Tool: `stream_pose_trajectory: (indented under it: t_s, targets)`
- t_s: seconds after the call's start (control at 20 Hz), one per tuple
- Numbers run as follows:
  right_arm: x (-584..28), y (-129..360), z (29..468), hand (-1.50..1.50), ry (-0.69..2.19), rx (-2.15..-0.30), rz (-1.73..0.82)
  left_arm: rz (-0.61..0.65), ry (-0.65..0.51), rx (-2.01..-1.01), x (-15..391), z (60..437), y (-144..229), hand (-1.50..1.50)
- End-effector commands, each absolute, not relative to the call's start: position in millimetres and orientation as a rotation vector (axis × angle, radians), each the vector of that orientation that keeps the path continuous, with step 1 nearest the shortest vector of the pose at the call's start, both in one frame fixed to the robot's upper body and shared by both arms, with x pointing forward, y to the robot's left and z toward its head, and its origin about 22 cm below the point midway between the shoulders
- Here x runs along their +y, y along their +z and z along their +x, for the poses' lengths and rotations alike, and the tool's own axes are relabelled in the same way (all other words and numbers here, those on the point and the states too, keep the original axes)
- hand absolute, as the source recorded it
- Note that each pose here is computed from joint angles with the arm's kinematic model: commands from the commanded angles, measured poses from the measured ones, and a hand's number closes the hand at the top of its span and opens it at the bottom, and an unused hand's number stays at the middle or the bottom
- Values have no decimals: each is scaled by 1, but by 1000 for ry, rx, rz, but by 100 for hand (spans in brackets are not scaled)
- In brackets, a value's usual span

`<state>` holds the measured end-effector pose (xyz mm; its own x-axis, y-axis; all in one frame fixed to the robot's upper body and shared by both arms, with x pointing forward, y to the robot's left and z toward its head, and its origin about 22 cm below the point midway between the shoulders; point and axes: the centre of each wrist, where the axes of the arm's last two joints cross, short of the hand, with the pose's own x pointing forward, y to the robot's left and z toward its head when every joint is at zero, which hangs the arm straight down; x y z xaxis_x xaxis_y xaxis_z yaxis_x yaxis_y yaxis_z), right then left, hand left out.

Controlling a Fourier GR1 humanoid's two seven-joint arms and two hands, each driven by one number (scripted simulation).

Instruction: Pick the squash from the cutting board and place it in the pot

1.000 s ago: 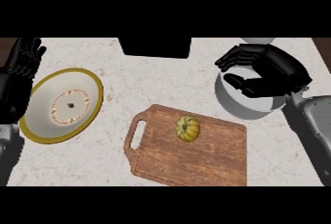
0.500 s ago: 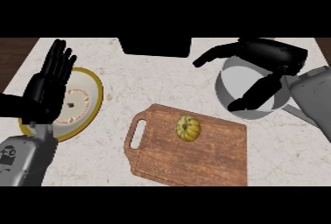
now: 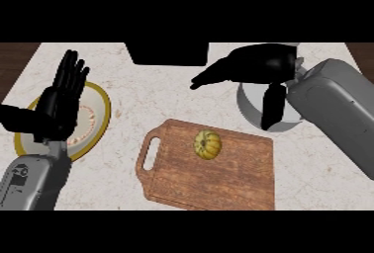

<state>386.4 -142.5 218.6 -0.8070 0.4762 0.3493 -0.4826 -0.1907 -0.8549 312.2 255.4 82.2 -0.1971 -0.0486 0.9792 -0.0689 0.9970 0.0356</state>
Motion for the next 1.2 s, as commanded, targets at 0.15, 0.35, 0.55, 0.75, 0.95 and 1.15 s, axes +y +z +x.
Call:
stream_pose_trajectory:
  t_s: [0.15,0.35,0.55,0.75,0.95,1.15]
  targets:
    - [-75,195,379,-150,2241,-1286,-82,93,33,-1783,262,310,82,0]
    - [-57,180,356,-150,2285,-1202,-129,105,30,-1756,270,304,80,0]
    - [-58,152,364,-150,2289,-1085,-188,110,38,-1760,268,291,83,0]
    - [-56,146,361,-150,2301,-1004,-170,118,40,-1769,262,301,70,0]
    - [-54,122,357,-150,2290,-1039,-152,101,38,-1756,265,301,89,0]
    - [-61,121,348,-150,2292,-1055,-118,114,39,-1758,257,307,76,0]
